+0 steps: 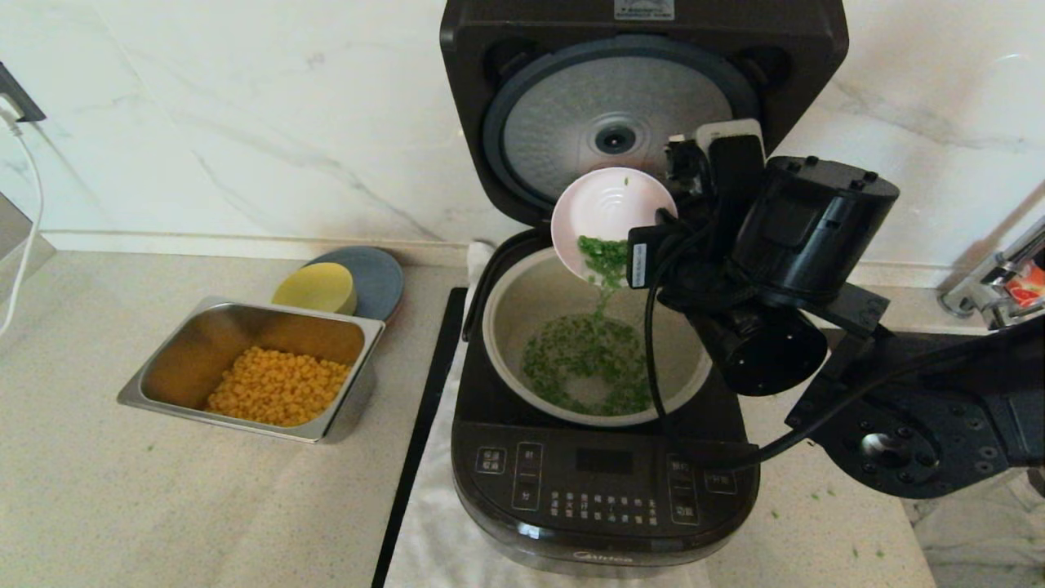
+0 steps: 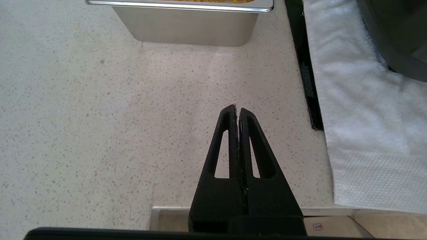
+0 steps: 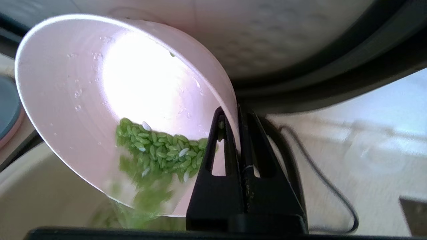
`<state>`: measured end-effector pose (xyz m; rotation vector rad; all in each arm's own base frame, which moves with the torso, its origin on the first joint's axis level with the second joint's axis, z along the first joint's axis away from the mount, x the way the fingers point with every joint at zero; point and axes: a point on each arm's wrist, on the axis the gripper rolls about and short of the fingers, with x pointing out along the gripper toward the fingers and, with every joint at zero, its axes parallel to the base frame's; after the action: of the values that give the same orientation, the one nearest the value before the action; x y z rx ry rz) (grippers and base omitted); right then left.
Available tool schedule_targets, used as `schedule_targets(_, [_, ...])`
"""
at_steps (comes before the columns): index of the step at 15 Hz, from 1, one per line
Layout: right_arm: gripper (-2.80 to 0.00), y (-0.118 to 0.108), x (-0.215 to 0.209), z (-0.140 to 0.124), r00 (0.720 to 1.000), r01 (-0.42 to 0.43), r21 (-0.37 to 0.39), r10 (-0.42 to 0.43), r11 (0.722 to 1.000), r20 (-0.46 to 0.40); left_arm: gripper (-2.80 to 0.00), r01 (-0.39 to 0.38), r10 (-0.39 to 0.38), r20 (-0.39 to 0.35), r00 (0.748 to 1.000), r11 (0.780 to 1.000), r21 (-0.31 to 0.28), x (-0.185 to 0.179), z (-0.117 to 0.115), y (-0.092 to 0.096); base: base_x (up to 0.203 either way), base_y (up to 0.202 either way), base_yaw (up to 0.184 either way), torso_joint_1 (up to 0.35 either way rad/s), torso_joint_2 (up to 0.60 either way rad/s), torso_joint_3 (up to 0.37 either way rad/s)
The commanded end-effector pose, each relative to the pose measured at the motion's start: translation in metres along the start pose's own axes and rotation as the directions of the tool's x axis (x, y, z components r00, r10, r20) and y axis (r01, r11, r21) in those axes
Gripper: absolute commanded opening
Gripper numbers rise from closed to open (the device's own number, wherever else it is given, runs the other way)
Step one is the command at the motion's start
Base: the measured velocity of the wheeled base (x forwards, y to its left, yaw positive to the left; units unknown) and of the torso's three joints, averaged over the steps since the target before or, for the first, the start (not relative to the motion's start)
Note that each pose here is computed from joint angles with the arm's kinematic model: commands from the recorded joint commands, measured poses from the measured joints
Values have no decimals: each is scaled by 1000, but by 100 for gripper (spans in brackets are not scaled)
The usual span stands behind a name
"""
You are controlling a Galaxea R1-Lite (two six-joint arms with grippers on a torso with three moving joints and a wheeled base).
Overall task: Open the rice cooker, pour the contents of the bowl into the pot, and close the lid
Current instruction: Pour the water from the bowl into the rice cooker
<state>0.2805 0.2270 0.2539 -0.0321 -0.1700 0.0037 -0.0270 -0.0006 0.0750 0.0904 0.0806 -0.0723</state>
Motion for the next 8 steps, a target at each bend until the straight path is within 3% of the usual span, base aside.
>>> schedule_targets(1, [-280,5,3,-10,997,27,-35,-25,999,68,-280,0,0,1,1000,1000,0,0,0,0,0,0,0,0,0,0])
schedule_targets(3, [-280,8,2,-13,991,49,-64,-41,997,129,-280,0,0,1,1000,1000,0,0,0,0,0,0,0,0,0,0])
schedule_targets(8, [-280,8,-7,-8,989,57,-63,-48,996,137,-280,0,0,1,1000,1000,0,0,0,0,0,0,0,0,0,0])
